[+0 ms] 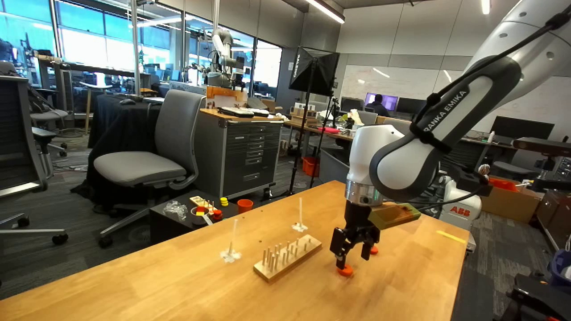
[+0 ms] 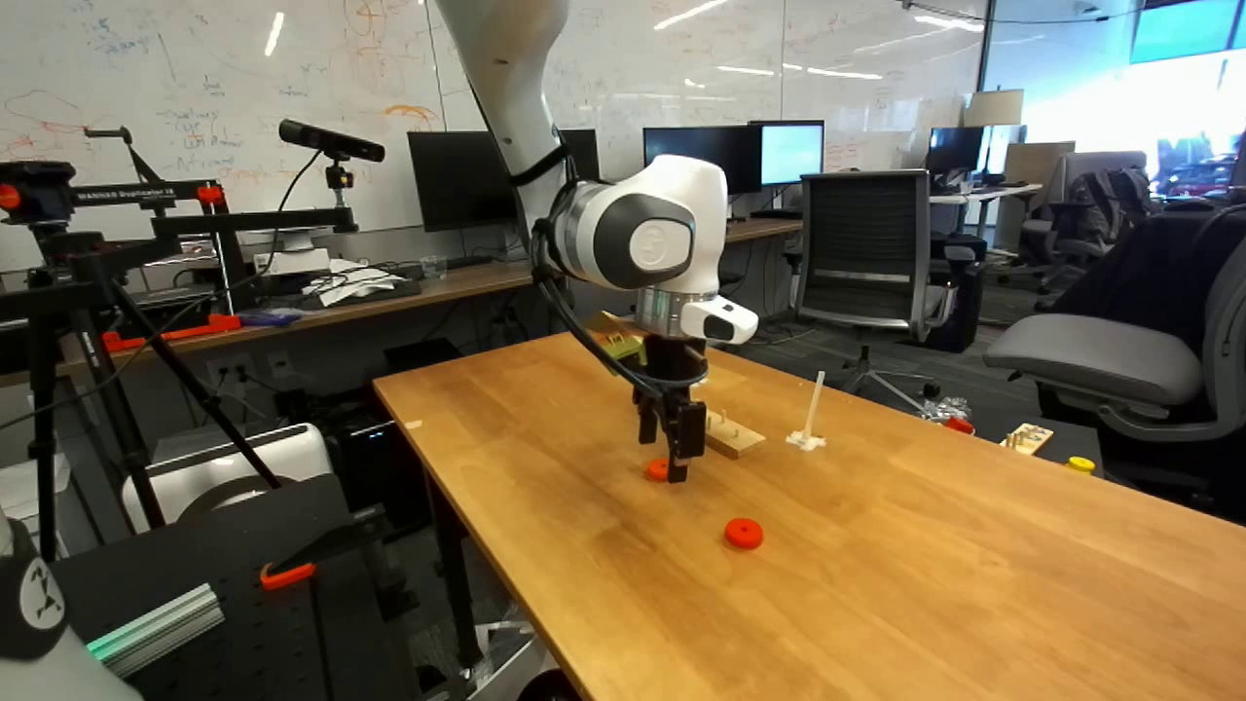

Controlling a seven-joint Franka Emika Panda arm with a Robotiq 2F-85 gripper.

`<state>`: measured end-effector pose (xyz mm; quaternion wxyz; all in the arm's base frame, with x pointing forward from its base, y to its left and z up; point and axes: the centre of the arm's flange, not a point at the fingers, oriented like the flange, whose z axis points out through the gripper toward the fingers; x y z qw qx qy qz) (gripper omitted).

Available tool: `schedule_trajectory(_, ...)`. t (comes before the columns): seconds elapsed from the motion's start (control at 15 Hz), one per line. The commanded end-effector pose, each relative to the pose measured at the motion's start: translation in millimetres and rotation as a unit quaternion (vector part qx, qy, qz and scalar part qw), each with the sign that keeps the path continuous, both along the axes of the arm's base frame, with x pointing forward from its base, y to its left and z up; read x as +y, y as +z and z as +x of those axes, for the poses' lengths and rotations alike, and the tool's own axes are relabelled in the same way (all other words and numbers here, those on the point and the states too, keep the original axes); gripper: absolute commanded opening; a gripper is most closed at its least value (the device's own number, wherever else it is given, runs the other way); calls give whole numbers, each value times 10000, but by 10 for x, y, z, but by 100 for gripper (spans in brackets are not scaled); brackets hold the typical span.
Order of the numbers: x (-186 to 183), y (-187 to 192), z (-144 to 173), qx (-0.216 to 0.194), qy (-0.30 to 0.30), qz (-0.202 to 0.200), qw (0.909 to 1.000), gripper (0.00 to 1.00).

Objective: Put the orange ring on the wooden platform

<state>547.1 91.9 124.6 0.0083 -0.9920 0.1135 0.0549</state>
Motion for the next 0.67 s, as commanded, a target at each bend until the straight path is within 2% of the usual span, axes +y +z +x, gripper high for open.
schedule_trajectory(0.0, 28, -16, 137, 151, -60, -68, 9998, 100)
schedule_trajectory(0.6, 53, -69, 205, 230, -92, -92, 9997, 100)
